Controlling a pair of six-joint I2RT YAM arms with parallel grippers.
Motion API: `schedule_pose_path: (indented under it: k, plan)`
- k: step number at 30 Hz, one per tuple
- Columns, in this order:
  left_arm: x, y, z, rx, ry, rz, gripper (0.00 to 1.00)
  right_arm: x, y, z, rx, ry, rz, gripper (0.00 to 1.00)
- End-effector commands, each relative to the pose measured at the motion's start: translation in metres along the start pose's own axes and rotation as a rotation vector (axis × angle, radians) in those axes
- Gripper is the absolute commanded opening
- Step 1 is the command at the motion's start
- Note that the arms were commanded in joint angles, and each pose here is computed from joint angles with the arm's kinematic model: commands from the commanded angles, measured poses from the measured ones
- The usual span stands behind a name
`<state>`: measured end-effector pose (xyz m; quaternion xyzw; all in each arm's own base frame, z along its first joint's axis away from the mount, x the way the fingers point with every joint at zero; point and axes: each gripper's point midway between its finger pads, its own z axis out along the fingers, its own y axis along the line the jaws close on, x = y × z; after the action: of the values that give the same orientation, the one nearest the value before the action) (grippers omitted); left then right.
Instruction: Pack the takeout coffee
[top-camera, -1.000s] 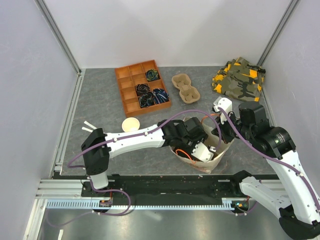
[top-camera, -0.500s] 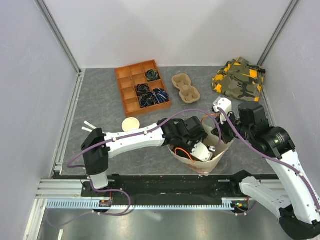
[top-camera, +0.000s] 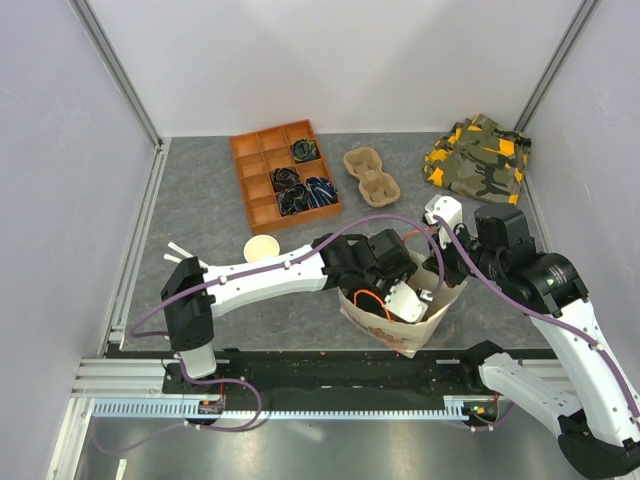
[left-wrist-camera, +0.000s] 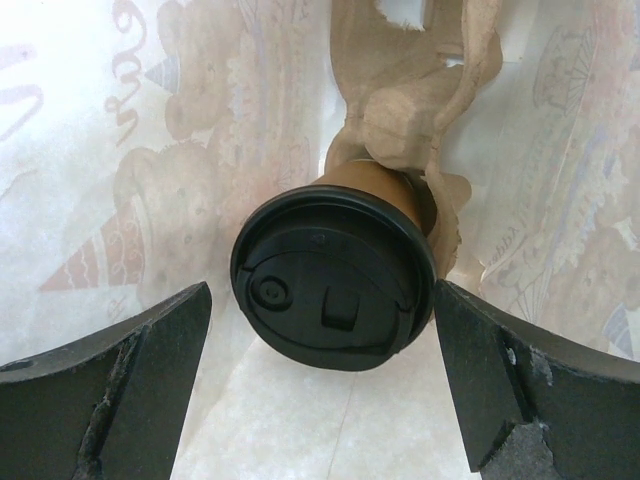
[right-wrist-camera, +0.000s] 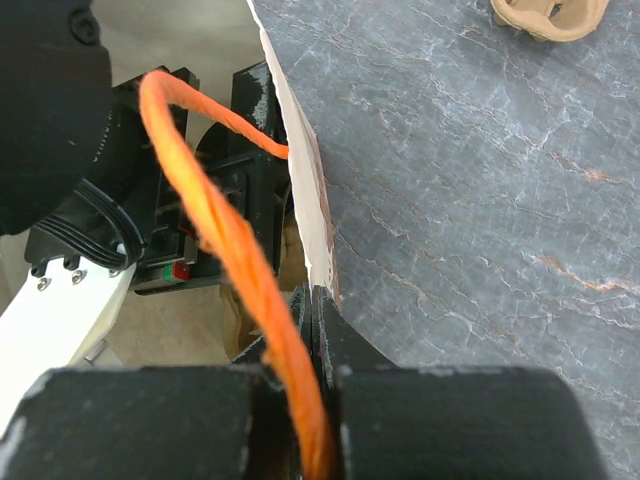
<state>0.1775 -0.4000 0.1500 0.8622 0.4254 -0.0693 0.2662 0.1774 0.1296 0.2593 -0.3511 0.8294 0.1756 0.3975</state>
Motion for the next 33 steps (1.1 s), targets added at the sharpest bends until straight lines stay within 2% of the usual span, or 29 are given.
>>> schedule_pose_path:
  k: [1,21,33]
  plan:
    - [-0.022,0.011,-0.031,-0.044,-0.081,-0.025,0.99,-0.002,-0.003,0.002,0.014,-0.01,-0.01,0.0]
    - [-0.037,0.019,-0.078,-0.11,-0.18,-0.045,0.98,-0.002,-0.008,0.002,0.036,-0.015,-0.032,0.0]
    - [-0.039,0.051,-0.104,-0.246,-0.243,-0.12,0.93,-0.008,-0.014,0.005,0.06,-0.026,-0.053,0.0]
